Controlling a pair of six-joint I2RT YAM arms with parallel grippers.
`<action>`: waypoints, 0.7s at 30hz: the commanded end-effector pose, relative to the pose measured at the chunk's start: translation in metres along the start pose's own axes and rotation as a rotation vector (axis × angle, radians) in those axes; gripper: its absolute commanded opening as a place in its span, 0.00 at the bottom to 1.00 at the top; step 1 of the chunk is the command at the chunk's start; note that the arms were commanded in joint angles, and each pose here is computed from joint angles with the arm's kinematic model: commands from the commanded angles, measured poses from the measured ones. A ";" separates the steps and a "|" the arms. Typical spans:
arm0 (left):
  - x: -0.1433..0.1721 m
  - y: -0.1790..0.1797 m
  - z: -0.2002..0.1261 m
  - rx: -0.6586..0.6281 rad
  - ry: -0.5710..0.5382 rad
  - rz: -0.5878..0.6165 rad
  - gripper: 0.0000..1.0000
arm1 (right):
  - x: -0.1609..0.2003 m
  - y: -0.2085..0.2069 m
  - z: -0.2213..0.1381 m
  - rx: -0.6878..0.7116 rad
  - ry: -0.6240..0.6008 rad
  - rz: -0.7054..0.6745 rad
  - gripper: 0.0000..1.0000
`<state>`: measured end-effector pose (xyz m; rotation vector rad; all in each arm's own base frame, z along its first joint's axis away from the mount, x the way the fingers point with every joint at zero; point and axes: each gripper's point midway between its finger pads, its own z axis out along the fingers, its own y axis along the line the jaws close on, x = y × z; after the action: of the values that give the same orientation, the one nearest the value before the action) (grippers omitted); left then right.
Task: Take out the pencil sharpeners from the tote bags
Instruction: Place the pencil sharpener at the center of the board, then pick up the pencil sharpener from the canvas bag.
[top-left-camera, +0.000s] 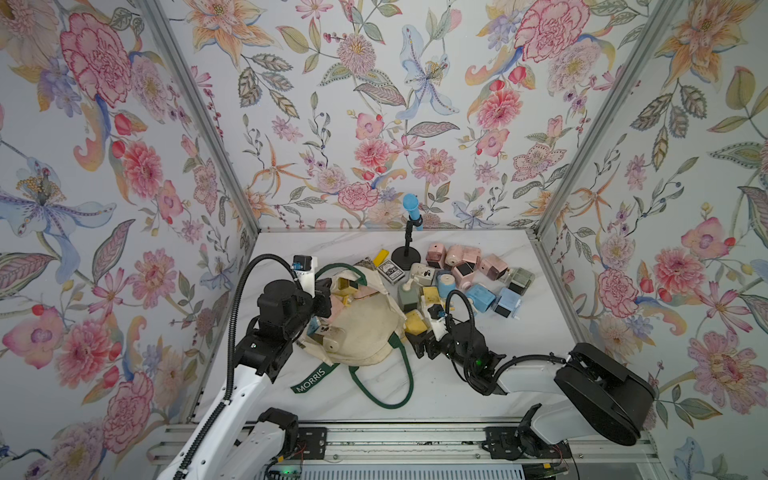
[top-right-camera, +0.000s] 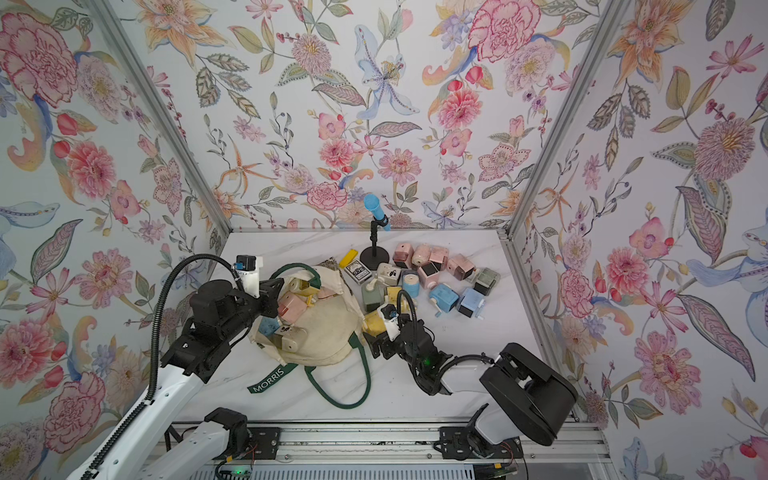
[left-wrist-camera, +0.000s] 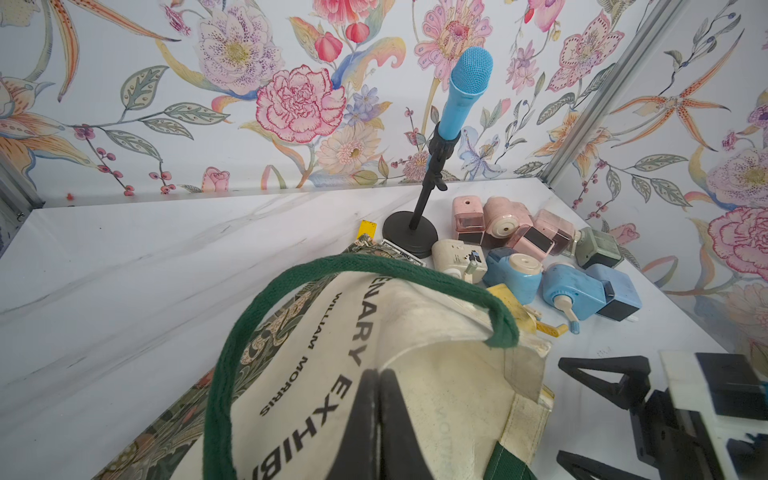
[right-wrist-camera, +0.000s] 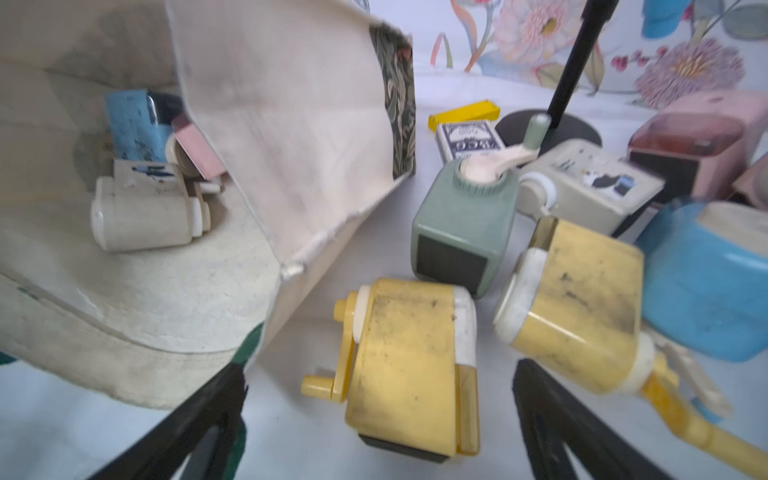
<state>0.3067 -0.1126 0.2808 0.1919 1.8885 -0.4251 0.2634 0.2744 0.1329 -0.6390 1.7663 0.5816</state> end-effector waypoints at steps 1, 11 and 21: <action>-0.009 0.000 -0.006 0.009 -0.032 -0.016 0.00 | -0.021 0.024 -0.019 -0.049 -0.056 -0.054 0.97; -0.013 -0.007 -0.007 0.053 -0.051 -0.014 0.00 | -0.071 0.118 -0.015 -0.224 -0.145 -0.023 0.94; -0.012 -0.005 -0.007 0.050 -0.053 -0.018 0.00 | -0.034 0.173 0.079 -0.137 -0.002 0.154 0.94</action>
<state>0.3050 -0.1155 0.2814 0.2082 1.8872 -0.4645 0.1946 0.4546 0.1665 -0.7377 1.7235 0.8089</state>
